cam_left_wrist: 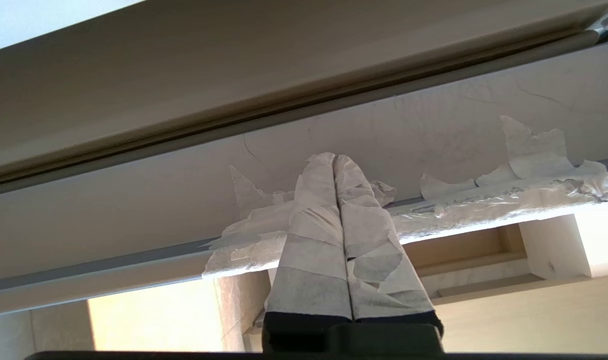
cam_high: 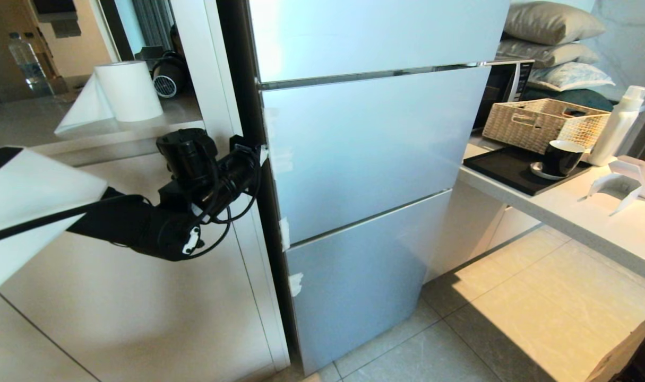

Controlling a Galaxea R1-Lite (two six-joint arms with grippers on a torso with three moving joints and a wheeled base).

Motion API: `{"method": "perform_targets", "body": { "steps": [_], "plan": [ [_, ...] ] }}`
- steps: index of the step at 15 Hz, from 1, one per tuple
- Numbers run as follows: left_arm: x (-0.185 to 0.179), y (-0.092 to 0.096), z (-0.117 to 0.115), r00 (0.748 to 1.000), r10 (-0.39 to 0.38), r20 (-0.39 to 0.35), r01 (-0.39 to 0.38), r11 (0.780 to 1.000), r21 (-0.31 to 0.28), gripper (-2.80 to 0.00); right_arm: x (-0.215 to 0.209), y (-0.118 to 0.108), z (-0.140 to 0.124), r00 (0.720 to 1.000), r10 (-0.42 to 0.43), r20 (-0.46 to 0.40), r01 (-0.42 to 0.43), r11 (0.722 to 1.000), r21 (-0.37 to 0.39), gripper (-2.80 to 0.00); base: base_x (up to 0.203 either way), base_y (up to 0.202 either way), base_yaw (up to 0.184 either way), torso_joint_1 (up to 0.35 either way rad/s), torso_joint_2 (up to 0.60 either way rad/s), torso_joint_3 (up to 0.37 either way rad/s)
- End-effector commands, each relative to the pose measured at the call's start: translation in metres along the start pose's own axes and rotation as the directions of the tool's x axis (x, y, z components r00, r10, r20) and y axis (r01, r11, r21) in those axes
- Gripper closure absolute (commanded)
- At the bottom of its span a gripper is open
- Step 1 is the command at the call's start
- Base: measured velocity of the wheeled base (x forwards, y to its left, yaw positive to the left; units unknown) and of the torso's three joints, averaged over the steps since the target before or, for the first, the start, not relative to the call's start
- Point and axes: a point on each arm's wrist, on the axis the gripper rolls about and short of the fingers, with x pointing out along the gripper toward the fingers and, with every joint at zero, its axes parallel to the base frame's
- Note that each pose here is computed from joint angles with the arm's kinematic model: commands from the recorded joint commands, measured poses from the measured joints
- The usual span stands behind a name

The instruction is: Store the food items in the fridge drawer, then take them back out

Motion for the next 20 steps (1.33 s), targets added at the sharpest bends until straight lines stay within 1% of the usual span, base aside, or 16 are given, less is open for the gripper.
{"method": "perform_targets", "body": {
  "steps": [1,5,8,11,13,16,18,20],
  "plan": [
    [-0.001,-0.003,-0.010,1.000,-0.008,-0.029,0.008,1.000,-0.008,0.00,0.000,0.000,0.000,1.000,0.000,0.001,0.000,1.000,0.000,0.00,0.000,0.000,0.000,0.000,0.00,0.000],
    [-0.007,-0.003,-0.029,0.995,-0.002,-0.100,0.001,1.000,-0.013,0.00,0.000,0.000,0.000,1.000,0.000,0.000,0.000,1.000,0.000,0.00,0.000,0.000,0.000,0.000,0.00,0.000],
    [-0.012,-0.006,-0.034,0.993,0.000,-0.116,-0.002,1.000,-0.016,0.00,0.000,0.000,0.000,1.000,0.000,-0.001,0.000,1.000,0.000,0.00,0.000,0.000,0.000,0.000,0.00,0.000],
    [-0.022,-0.013,-0.039,0.991,-0.001,-0.134,-0.001,1.000,-0.019,0.00,0.000,0.000,0.000,1.000,-0.001,0.000,0.001,1.000,0.000,0.00,0.000,0.000,0.000,0.000,0.00,0.000],
    [-0.032,-0.021,-0.048,0.986,-0.008,-0.164,0.004,1.000,-0.023,0.00,0.000,0.000,0.000,1.000,0.000,0.000,0.000,1.000,0.000,0.00,0.000,0.000,0.000,0.000,0.00,0.000],
    [-0.054,-0.036,-0.070,0.972,-0.024,-0.233,0.017,0.999,-0.032,0.00,0.000,0.000,0.000,1.000,0.000,0.000,0.000,1.000,0.000,0.00,0.000,0.000,0.000,0.000,0.00,0.000],
    [-0.080,-0.053,-0.084,0.955,-0.048,-0.293,0.037,0.998,-0.043,0.00,0.000,0.000,0.000,1.000,0.000,-0.001,0.000,1.000,0.000,0.00,0.000,0.000,0.000,0.000,0.00,0.000],
    [-0.110,-0.062,-0.093,0.937,-0.051,-0.345,0.037,0.998,-0.048,0.00,0.000,0.000,0.000,1.000,0.000,0.000,0.000,1.000,0.000,0.00,0.000,0.000,0.000,0.000,0.00,0.000]
  ]
}}
